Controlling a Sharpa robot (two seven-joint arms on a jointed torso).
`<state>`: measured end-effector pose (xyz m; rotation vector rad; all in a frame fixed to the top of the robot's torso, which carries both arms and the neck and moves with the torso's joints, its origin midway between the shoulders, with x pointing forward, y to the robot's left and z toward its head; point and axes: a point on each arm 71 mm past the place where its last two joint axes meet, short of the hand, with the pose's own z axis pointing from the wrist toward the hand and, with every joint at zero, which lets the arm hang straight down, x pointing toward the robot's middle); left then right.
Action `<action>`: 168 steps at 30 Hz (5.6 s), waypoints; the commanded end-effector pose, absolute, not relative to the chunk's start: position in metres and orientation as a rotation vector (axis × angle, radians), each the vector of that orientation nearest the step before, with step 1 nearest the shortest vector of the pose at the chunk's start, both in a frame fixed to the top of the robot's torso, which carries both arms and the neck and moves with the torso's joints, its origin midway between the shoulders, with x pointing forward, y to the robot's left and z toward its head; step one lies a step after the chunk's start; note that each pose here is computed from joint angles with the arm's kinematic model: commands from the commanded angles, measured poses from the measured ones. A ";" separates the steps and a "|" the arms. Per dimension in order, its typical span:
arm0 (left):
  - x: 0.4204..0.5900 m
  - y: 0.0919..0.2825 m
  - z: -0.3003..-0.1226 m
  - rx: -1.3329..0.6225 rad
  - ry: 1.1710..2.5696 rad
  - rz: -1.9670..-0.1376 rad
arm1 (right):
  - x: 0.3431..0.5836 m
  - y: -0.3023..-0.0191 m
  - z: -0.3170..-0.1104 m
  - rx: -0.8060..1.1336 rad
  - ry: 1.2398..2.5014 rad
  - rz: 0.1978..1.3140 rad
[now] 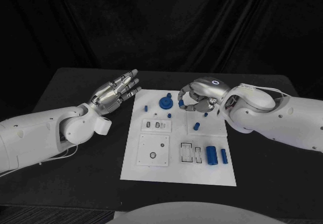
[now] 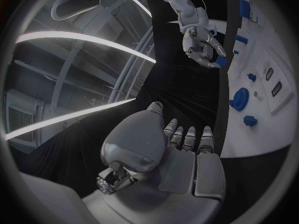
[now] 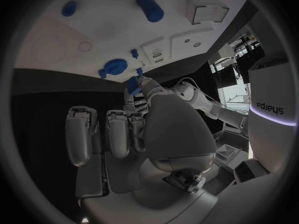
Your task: Assemble the parts on the task board
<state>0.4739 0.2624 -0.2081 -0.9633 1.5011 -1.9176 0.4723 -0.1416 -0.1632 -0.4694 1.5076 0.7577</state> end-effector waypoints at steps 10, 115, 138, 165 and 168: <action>0.473 0.258 -0.208 -0.955 1.502 -1.942 | 0.466 -0.104 -0.184 -0.515 1.587 0.793; 0.474 0.260 -0.139 -0.287 1.318 -1.175 | 0.455 -0.191 -0.092 -0.381 1.219 0.779; 0.495 0.165 -0.186 -0.020 2.144 -0.555 | 0.446 -0.231 -0.137 -0.380 1.326 0.651; 0.500 0.154 -0.217 0.021 2.344 -0.303 | 0.445 -0.231 -0.158 -0.372 1.380 0.646; 0.500 0.154 -0.221 0.017 2.350 -0.298 | 0.445 -0.231 -0.160 -0.373 1.386 0.646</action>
